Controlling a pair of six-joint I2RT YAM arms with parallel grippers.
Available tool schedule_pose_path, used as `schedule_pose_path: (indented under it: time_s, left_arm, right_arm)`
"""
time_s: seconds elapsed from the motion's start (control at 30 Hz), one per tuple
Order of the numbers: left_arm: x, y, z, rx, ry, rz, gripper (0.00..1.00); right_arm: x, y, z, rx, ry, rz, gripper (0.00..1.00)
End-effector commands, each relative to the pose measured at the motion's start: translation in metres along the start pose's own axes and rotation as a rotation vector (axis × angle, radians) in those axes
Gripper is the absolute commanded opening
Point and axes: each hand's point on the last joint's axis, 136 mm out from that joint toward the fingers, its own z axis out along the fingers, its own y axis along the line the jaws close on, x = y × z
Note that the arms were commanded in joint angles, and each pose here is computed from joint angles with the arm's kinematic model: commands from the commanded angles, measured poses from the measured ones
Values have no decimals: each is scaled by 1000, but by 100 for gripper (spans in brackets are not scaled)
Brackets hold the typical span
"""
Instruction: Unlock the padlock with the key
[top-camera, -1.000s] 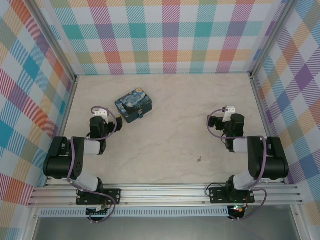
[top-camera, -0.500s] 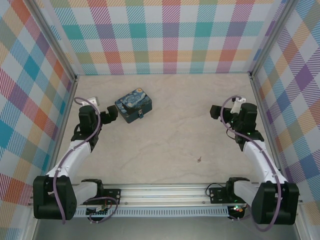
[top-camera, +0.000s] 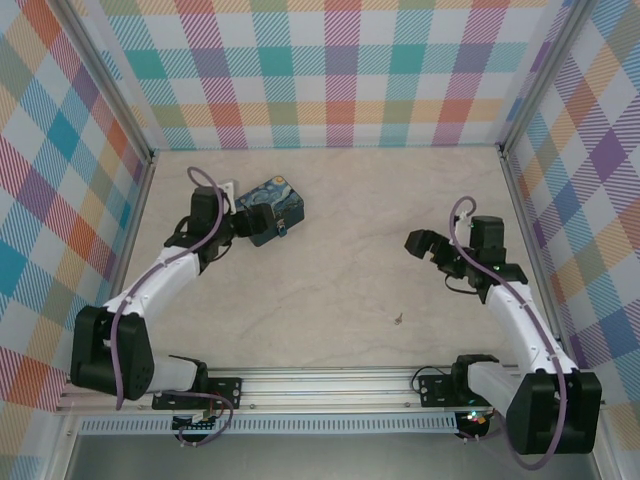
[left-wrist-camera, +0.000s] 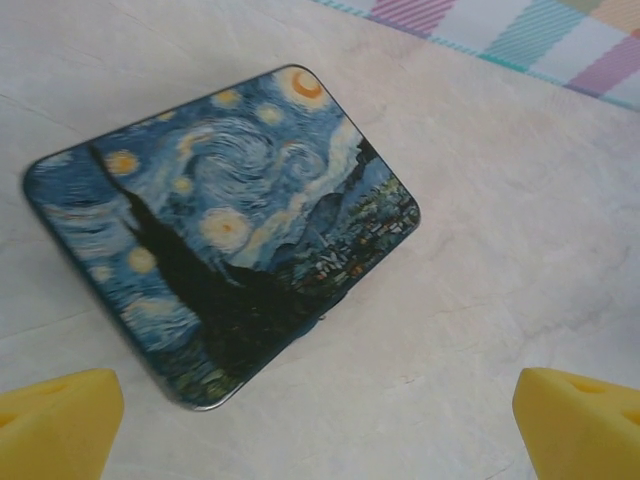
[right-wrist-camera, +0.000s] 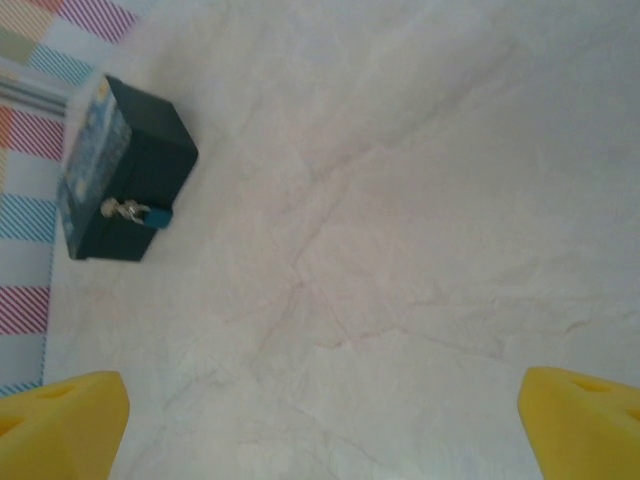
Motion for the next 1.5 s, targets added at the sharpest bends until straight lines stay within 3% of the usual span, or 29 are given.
schedule_pose_path:
  time_s: [0.0,0.5,0.83,1.07,1.3,1.47]
  left_arm:
    - [-13,-25,10,53,-5,24,100]
    - [-23,-57,82,105,77,104,100]
    - [8,-69,135,72,211,199,100]
    - [33,-69,135,51,276,231,100]
    - [65,-76,105,73,301,240,100]
    - [87,-86,82,89,310,242,100]
  right_arm:
    - [18,-4,3,84,79,-15,100]
    - [98,-21,22,283,342,-77,100]
    - [118,-30,23,314,362,-67,100]
    - [122,-35,16,358,383,-74,100]
    - [130,-41,15,384,402,-70,99]
    - [137,-46,20,402,435,-71,92]
